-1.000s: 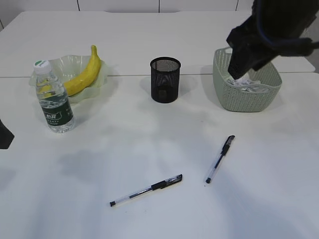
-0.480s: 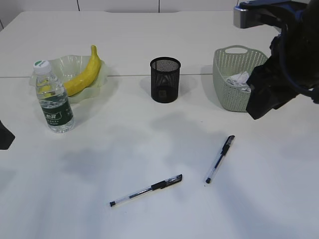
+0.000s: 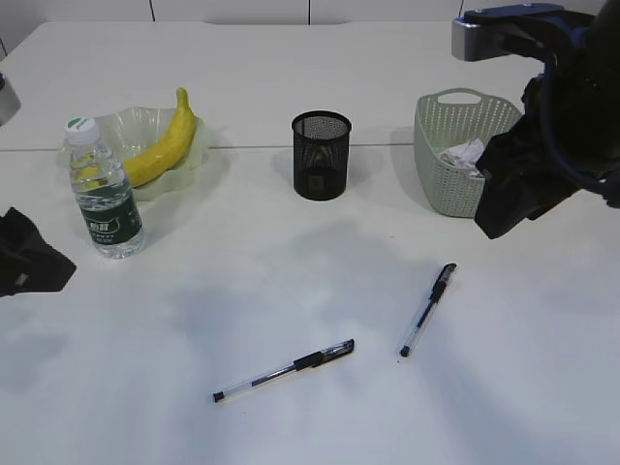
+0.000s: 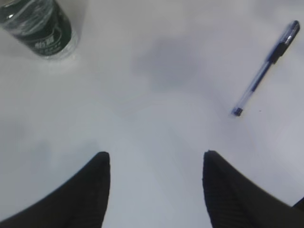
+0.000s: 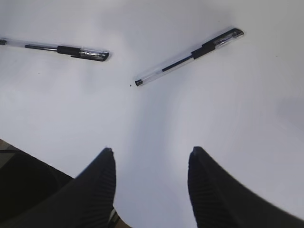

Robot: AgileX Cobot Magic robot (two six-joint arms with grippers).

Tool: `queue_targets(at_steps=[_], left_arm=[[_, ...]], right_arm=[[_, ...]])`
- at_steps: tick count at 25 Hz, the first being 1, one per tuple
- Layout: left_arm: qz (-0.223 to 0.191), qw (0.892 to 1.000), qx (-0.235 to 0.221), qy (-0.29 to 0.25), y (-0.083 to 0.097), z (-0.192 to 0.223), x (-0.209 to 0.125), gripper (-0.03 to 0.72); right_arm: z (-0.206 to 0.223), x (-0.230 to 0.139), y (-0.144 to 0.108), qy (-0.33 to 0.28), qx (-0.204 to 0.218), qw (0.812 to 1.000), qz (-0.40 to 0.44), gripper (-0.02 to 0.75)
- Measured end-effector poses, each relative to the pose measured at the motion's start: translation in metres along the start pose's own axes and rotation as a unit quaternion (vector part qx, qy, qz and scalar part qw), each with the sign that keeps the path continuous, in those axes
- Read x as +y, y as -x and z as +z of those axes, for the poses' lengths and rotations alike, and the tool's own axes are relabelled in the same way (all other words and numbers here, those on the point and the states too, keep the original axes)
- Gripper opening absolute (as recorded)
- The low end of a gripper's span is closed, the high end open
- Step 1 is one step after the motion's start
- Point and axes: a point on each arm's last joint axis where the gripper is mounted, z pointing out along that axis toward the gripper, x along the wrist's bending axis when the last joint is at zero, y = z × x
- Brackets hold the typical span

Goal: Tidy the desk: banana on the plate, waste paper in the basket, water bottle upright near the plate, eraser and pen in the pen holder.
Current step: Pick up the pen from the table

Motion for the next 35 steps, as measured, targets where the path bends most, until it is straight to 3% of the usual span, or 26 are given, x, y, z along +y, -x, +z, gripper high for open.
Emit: queue_targets(at_steps=[7,14,20,28,35], left_arm=[[0.079,0.996,-0.025,0.031,0.024,0.003,0.008,0.435],[0.122,0.992,-0.037,-0.014,0.031,0.031,0.008,0.435],[0.176,0.982,-0.051,-0.039,0.04,0.051,0.011,0.435],[0.242,0.968,-0.07,-0.014,0.058,0.068,0.041,0.435],[0.277,0.956,-0.092,-0.025,0.078,0.095,0.056,0.435]], right_arm=[[0.0,0.0,-0.001,0.001,0.003,1.0,-0.001,0.372],[0.0,0.0,-0.001,0.001,0.007,1.0,-0.006,0.372],[0.0,0.0,-0.001,0.002,0.008,1.0,-0.011,0.372],[0.0,0.001,-0.004,0.005,0.02,1.0,-0.018,0.372],[0.0,0.001,-0.004,0.005,0.021,0.999,-0.032,0.372]])
